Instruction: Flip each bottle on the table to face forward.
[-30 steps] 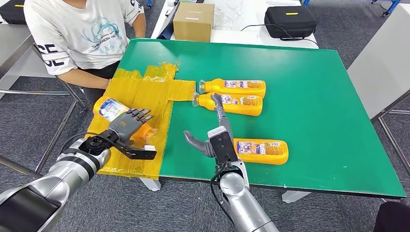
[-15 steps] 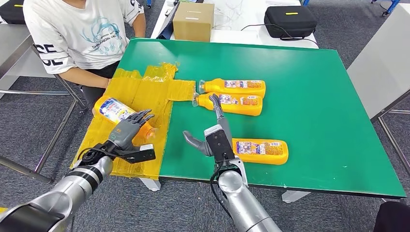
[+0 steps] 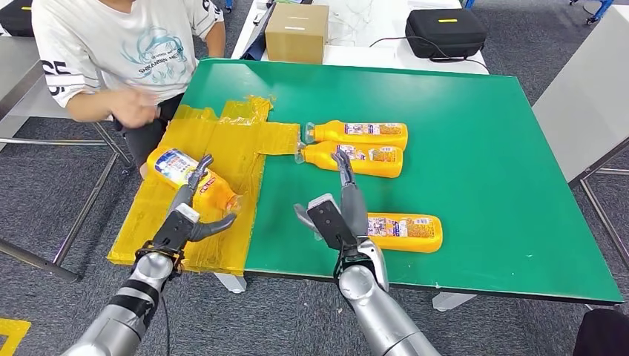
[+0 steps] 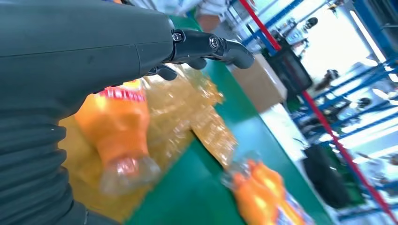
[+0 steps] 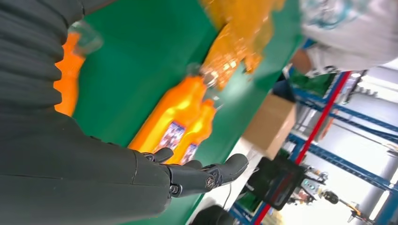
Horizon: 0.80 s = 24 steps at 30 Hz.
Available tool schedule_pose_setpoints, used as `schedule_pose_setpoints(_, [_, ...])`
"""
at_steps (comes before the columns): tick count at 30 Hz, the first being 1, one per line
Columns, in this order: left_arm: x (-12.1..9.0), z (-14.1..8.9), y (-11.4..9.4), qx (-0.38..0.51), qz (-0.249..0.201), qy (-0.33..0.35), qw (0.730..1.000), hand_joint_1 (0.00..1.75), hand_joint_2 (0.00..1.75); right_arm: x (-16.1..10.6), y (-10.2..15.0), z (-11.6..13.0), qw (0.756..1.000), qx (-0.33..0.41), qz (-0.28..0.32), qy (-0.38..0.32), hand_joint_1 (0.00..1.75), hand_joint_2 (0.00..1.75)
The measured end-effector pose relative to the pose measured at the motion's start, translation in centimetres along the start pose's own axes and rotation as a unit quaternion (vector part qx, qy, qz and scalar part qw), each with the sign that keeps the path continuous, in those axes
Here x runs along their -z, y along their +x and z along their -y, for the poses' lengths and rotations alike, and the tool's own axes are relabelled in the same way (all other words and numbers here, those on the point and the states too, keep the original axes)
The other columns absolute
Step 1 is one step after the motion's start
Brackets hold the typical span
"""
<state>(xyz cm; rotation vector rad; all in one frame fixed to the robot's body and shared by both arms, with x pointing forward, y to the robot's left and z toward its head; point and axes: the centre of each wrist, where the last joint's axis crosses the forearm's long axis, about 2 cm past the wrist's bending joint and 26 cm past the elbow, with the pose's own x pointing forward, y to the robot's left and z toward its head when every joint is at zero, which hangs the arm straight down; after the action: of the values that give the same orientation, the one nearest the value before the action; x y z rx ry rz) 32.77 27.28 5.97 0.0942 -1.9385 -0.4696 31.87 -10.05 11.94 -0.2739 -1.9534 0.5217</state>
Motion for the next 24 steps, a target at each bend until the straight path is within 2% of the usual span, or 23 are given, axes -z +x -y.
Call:
schedule_pose_setpoints(2, [-0.4,1.0,0.6,-0.057,0.006,0.001,0.998,0.0,1.75,-0.4,-0.7,0.5,0.999,-0.043,-0.016,0.008,0.0,1.75])
schedule_pose_setpoints(6, [-1.3,2.9,1.5,-0.145,0.009,0.016,0.989,0.0,1.75,-2.0,-2.7,1.7,0.987,-0.146,-0.06,0.032,0.0,1.75])
schedule_pose_setpoints(11, [-1.1,4.2,2.4,-0.184,0.012,0.032,0.982,0.0,1.75,-3.7,-5.4,3.6,0.962,-0.241,-0.108,0.069,0.0,1.75])
schedule_pose_setpoints(24, [-0.6,5.2,3.0,-0.217,0.02,0.041,0.975,0.0,1.75,-4.8,-8.3,6.5,0.916,-0.357,-0.144,0.114,0.0,1.75])
